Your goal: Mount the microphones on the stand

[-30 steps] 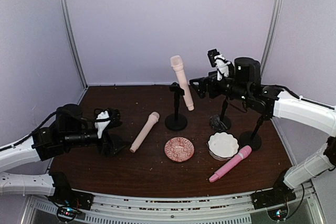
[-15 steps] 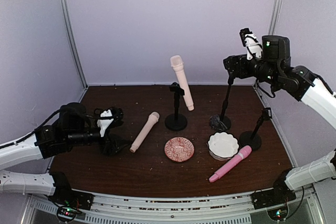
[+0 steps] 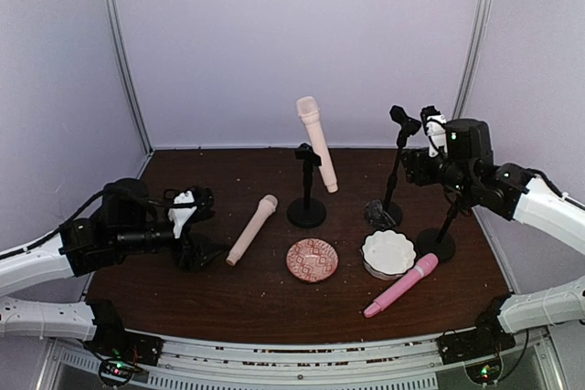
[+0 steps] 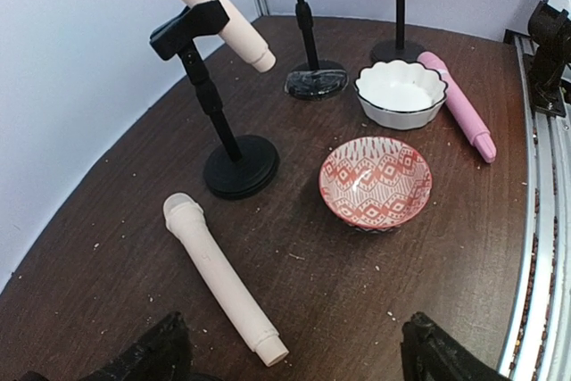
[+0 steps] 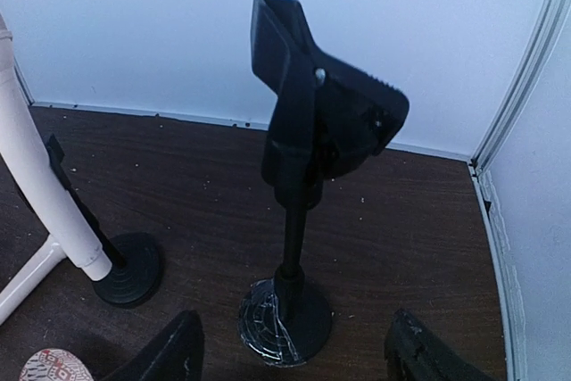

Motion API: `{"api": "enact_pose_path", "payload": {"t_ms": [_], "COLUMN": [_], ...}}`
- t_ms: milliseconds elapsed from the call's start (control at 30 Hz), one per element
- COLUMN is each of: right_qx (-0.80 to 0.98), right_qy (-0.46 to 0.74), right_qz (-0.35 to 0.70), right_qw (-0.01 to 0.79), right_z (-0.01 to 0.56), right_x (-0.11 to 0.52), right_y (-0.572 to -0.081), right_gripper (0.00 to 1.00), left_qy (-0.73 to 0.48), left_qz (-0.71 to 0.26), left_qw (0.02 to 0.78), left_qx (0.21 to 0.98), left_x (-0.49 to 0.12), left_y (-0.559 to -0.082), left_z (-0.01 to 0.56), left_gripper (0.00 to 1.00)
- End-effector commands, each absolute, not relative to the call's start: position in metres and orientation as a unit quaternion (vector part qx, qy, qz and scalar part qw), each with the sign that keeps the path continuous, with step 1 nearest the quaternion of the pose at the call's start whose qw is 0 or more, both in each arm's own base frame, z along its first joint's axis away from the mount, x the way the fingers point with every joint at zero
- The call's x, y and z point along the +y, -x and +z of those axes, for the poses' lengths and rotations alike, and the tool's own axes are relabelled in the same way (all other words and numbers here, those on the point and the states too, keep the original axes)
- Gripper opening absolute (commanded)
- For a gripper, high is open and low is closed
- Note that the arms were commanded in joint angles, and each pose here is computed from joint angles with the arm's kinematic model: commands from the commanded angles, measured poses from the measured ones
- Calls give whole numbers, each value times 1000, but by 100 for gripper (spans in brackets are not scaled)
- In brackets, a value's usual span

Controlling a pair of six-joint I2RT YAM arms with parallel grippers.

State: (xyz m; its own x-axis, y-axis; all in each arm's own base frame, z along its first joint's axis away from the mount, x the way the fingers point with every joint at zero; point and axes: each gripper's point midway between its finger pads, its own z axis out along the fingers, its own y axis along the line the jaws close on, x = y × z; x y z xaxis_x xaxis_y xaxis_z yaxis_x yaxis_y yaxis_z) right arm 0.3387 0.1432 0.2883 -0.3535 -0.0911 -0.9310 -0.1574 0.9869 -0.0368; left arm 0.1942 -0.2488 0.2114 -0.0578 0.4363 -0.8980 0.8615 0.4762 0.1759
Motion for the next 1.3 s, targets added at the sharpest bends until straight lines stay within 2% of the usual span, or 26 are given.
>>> {"api": "enact_pose_path", "payload": {"t_ms": [0, 67, 200, 600, 767, 933, 1033, 1267], "right_qx": [768, 759, 754, 725, 710, 690, 679, 640], "right_qy": [42, 43, 44, 18, 27, 40, 52, 69], "right_qz": [59, 55, 46, 20, 23, 26, 13, 28], "right_qw": [637, 647, 654, 688, 703, 723, 732, 765], "right_z": [298, 286, 268, 254, 253, 267, 283, 339], "right_x": [145, 144, 145, 141, 146, 148, 145, 144], "right_y": [-349, -352, -362, -411, -425, -420, -415, -393], "right_gripper": [67, 64, 63, 55, 39, 12, 2, 0], "left_qy": [-464, -464, -463, -468, -466, -467, -464, -441], "left_qz": [-225, -226, -227, -238, -242, -249, -251, -294], "left_qw": [520, 519, 518, 510, 510, 509, 507, 514], "left_qx": [681, 681, 682, 682, 681, 679, 681, 675], "left_x": [-255, -256, -256, -261, -262, -265, -268, -287], "left_y": [-197, -197, -197, -196, -196, -196, -198, -206], "left_z": [228, 228, 227, 223, 224, 224, 221, 239], "left_gripper": [83, 83, 83, 83, 83, 83, 81, 75]}}
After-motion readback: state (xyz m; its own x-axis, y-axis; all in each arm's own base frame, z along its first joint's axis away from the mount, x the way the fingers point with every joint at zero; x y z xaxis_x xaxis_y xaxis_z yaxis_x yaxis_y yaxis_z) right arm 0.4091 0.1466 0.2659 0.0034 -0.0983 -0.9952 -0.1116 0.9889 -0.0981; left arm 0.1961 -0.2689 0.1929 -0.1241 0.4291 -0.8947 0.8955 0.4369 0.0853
